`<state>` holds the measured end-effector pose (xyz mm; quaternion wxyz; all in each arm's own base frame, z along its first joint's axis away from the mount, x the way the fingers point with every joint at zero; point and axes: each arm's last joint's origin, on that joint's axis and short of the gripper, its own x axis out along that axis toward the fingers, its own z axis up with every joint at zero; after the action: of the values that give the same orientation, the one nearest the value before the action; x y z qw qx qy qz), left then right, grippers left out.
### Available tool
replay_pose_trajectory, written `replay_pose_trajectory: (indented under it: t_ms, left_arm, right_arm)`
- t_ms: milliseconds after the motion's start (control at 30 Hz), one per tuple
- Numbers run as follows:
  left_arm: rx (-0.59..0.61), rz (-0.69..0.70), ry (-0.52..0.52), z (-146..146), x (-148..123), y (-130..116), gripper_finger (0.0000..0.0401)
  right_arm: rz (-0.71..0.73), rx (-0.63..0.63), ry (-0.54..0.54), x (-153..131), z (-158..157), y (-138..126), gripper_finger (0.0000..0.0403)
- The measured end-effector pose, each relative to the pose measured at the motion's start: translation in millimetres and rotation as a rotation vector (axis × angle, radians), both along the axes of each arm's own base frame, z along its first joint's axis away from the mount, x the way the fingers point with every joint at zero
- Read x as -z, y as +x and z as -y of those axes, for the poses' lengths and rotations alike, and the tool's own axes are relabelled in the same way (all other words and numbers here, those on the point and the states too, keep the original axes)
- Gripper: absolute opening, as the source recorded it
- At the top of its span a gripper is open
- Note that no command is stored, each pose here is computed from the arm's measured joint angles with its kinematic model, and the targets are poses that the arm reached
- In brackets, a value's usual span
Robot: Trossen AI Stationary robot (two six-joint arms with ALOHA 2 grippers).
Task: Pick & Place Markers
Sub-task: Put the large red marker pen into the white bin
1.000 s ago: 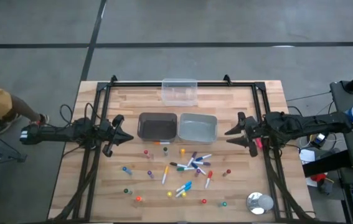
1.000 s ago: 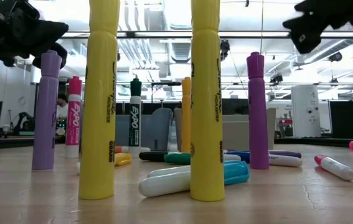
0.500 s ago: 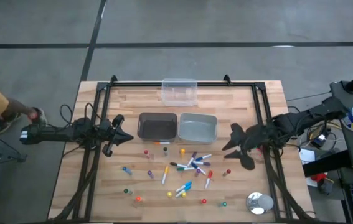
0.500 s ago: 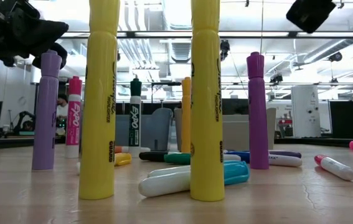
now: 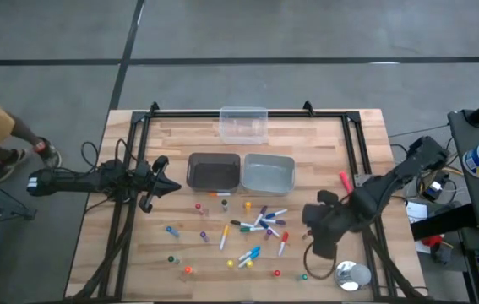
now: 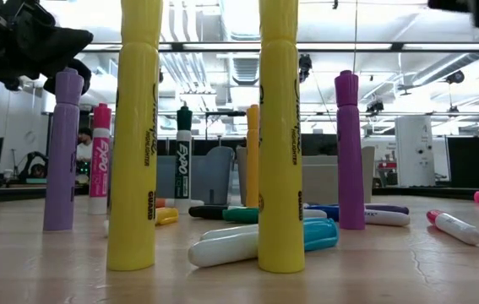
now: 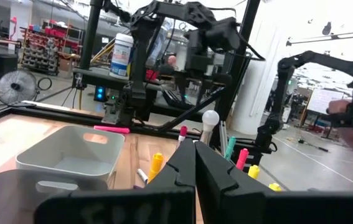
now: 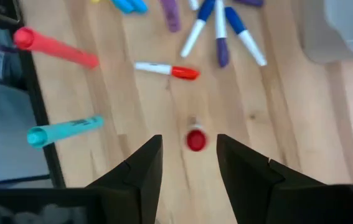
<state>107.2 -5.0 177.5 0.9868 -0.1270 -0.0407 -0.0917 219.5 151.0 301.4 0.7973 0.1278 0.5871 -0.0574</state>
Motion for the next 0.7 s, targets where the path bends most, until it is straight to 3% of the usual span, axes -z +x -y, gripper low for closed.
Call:
replay_pose_trajectory:
  t_ms: [233,367,700]
  left_arm:
    - [0.0,-0.003,-0.001,0,0,0,0.0]
    - [0.0,-0.003,-0.001,0,0,0,0.0]
    - [0.001,-0.011,-0.001,0,1,0,0.0]
  right_arm:
    - [-0.054,-0.041,-0.043,13,-24,12,0.0148]
    - [-0.119,-0.021,-0.093,20,-23,10,0.0145]
    - [-0.122,-0.013,-0.129,22,-22,9,0.0146]
